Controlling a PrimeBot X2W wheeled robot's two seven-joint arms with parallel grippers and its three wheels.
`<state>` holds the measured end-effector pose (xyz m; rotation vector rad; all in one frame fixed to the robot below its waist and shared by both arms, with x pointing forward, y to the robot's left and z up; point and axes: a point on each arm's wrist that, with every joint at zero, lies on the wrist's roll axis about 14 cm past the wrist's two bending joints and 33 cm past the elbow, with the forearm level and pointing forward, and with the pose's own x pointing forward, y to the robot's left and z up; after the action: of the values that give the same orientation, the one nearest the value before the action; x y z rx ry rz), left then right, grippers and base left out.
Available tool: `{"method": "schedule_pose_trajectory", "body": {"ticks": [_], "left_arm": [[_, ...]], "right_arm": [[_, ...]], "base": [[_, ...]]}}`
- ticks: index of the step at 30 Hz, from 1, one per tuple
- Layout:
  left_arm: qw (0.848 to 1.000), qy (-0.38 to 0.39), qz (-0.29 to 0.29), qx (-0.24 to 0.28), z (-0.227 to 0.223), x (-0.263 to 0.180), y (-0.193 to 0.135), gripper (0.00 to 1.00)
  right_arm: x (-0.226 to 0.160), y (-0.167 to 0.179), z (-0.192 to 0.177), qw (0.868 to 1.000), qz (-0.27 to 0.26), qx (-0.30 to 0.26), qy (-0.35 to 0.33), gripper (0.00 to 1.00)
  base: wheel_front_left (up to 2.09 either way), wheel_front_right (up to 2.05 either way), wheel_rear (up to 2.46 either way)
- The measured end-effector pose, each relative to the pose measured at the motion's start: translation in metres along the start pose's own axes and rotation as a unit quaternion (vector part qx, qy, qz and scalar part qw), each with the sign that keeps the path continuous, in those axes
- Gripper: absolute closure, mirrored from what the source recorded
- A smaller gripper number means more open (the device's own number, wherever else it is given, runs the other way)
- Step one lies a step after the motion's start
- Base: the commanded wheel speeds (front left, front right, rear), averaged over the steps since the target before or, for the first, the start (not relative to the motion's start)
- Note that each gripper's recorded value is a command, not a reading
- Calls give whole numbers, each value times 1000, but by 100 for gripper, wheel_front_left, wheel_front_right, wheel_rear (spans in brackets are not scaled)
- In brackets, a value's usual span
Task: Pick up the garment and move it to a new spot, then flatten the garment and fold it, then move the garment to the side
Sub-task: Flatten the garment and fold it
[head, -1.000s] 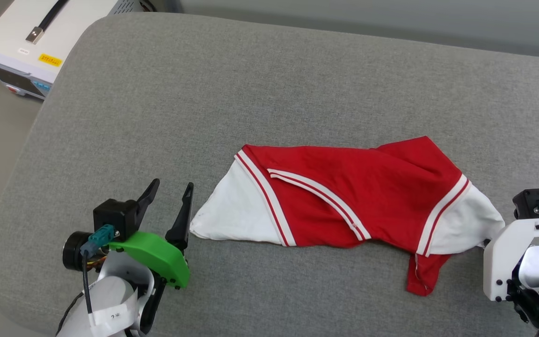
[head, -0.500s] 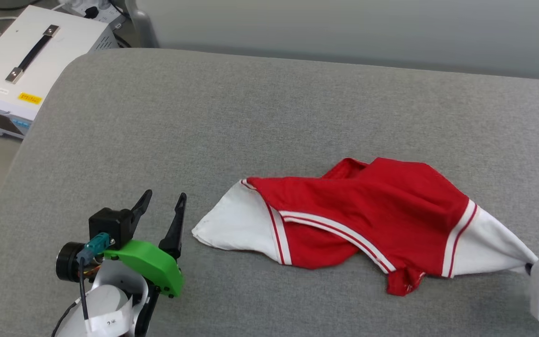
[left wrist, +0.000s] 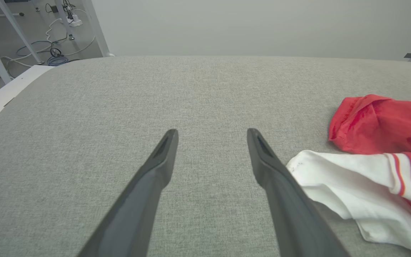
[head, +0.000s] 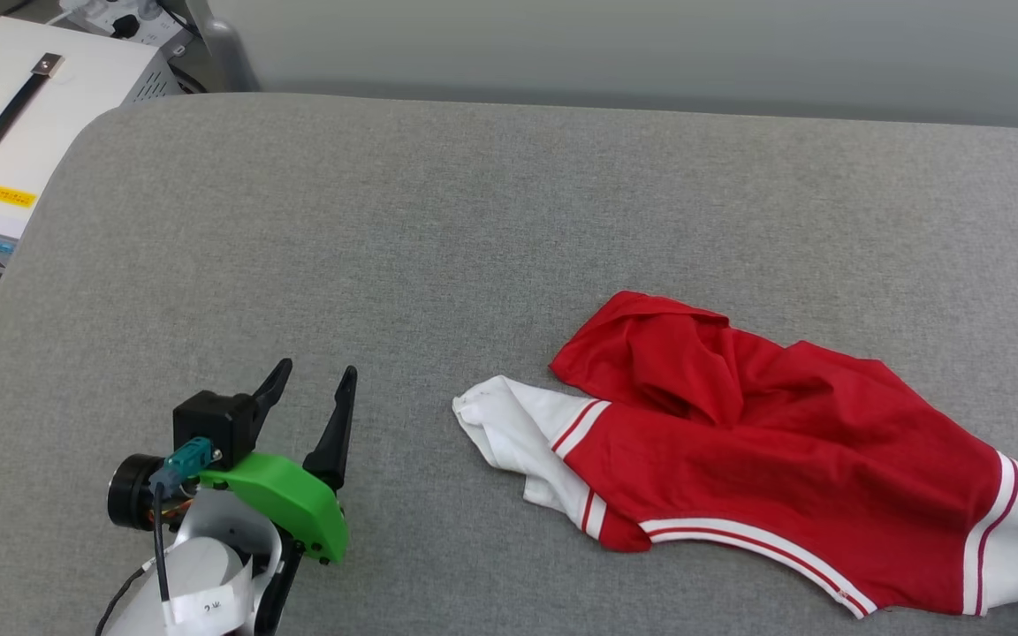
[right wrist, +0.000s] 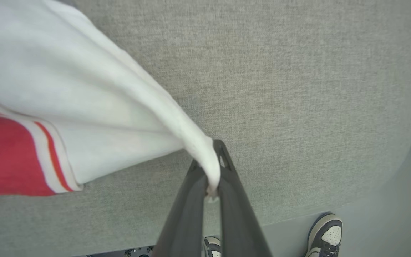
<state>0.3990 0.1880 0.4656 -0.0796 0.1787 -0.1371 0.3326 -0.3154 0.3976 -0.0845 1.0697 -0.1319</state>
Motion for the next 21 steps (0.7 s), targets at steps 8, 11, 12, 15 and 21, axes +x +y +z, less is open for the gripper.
{"method": "schedule_pose_trajectory", "body": {"ticks": [8,11,12,15,21], "left_arm": [[1000,8,-2,2,-4,-1,-1,0],[1000,5,-4,3,-1,-3,-3,0],[1000,3,-5,3,0,-4,-4,0],[1000,-7,-8,4,7,-5,-7,0],[999,-38,-21,-12,20,-6,-19,0]], "right_arm": [[14,8,14,999,3,2,-37,0],[9,9,25,997,4,6,-75,0],[6,9,31,996,4,6,-91,0],[-8,7,56,987,3,14,-160,0],[-50,25,98,948,36,38,-315,0]], "base": [[0,0,0],[0,0,0],[0,0,0],[0,0,0],[0,0,0]]}}
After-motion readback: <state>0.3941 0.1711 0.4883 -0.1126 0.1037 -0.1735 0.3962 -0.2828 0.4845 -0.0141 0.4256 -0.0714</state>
